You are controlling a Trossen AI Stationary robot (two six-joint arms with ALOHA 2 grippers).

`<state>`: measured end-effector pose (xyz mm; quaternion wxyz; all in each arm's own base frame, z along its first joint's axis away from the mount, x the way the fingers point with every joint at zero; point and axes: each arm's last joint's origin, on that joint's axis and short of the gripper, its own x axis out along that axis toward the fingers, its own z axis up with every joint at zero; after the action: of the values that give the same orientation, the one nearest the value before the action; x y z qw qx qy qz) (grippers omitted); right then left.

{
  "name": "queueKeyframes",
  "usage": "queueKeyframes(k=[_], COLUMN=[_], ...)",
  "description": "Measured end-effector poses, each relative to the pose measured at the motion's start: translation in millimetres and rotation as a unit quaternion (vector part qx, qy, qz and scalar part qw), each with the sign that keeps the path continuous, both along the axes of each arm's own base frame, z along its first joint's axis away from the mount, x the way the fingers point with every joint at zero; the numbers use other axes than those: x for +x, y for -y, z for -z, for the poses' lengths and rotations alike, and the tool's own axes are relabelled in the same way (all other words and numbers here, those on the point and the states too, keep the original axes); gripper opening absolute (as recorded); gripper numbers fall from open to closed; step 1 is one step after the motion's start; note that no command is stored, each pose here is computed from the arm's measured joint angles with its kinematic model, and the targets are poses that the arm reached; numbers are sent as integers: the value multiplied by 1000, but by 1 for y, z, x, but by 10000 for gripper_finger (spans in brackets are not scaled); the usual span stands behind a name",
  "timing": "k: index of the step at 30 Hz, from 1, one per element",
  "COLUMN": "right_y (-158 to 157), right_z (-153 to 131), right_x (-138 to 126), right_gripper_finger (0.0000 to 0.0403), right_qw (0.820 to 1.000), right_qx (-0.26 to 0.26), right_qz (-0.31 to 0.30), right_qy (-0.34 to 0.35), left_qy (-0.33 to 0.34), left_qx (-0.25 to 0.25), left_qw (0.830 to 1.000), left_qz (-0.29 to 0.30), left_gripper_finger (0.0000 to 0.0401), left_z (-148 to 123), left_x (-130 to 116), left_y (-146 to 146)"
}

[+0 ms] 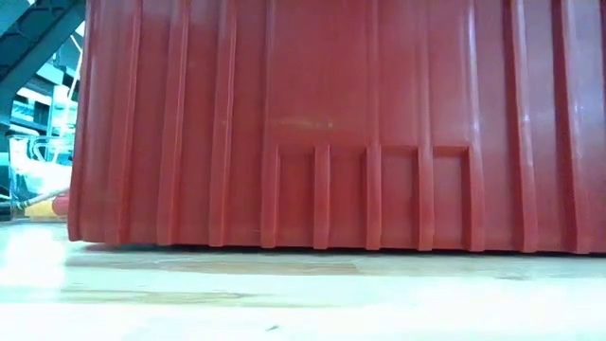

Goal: Sort blocks
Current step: Remove the game card from the bin

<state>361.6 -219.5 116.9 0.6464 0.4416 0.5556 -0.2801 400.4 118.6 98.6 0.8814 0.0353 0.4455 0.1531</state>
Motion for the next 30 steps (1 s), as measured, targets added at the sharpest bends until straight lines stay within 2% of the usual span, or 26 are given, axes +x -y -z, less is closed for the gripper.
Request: queueKeyframes(k=[4,10,15,19,25,27,30], right_y=[-2,-15,-26,-35,-36,-36,-37], right_z=[1,2,2,5,8,8,9], right_x=[2,11,16,19,21,21,21], right_gripper_finger=[138,138,138,138,136,122,68], right_qw=[998,997,997,994,993,993,992], right_qx=[43,48,46,71,79,80,86], right_qz=[-21,-28,-46,-66,-73,-74,-75], right_qy=[33,44,36,44,51,53,55], left_qy=[1,-13,-18,-20,-18,-19,-21], left_qx=[-24,-40,-31,-21,-8,-2,2], left_qw=[1000,999,999,999,1000,1000,1000], left_qz=[11,0,17,31,23,20,24], left_gripper_finger=[0,0,0,0,0,0,0], left_z=[0,2,5,7,9,9,12], left_x=[0,0,4,5,5,5,5], left_y=[5,17,30,38,42,42,42])
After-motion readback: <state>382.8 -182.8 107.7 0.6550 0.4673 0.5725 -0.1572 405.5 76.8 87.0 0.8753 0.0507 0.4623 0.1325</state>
